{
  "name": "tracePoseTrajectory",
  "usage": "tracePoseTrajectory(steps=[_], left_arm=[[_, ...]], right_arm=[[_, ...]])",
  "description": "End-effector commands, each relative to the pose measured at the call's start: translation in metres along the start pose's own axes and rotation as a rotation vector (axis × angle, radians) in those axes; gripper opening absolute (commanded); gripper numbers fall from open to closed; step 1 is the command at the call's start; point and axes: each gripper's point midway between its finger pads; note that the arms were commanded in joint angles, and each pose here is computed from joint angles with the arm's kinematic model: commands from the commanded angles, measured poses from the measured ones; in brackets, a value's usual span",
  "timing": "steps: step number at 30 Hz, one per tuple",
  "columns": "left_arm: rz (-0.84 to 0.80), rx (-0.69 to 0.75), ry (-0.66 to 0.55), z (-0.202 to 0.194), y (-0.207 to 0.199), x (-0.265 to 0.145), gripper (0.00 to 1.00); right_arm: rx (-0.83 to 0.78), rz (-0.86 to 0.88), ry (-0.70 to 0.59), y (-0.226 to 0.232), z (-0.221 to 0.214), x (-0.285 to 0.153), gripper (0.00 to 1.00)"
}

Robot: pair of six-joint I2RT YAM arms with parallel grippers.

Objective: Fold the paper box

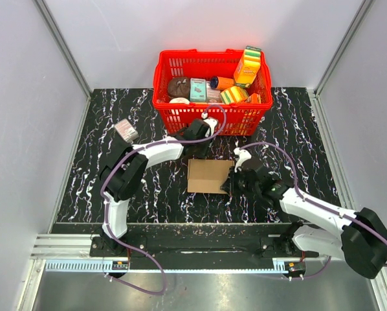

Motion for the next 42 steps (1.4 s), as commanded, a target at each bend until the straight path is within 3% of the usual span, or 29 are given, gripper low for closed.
tracePoseTrajectory(steps=[1, 22, 42], left_arm=[[0.027, -0.006, -0.025, 0.010, 0.006, 0.004, 0.39], [0.072, -0.045, 0.088, -0.052, 0.017, -0.027, 0.37], [-0.055, -0.136, 0.046, -0.078, -0.020, -0.067, 0.34]], right_arm=[[-0.031, 0.088, -0.083, 0.026, 0.029, 0.004, 0.01], [0.003, 0.063, -0.024, 0.014, 0.006, 0.003, 0.00], [0.078, -0.222, -0.006, -0.031, -0.001, -0.022, 0.01]])
Point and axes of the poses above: each gripper's point midway between its finger pads, its own x axis out along the fingers, its own y axis along the line the jaws close on, z = x × y, and after that the axes turned 3 degrees about x, right-handed
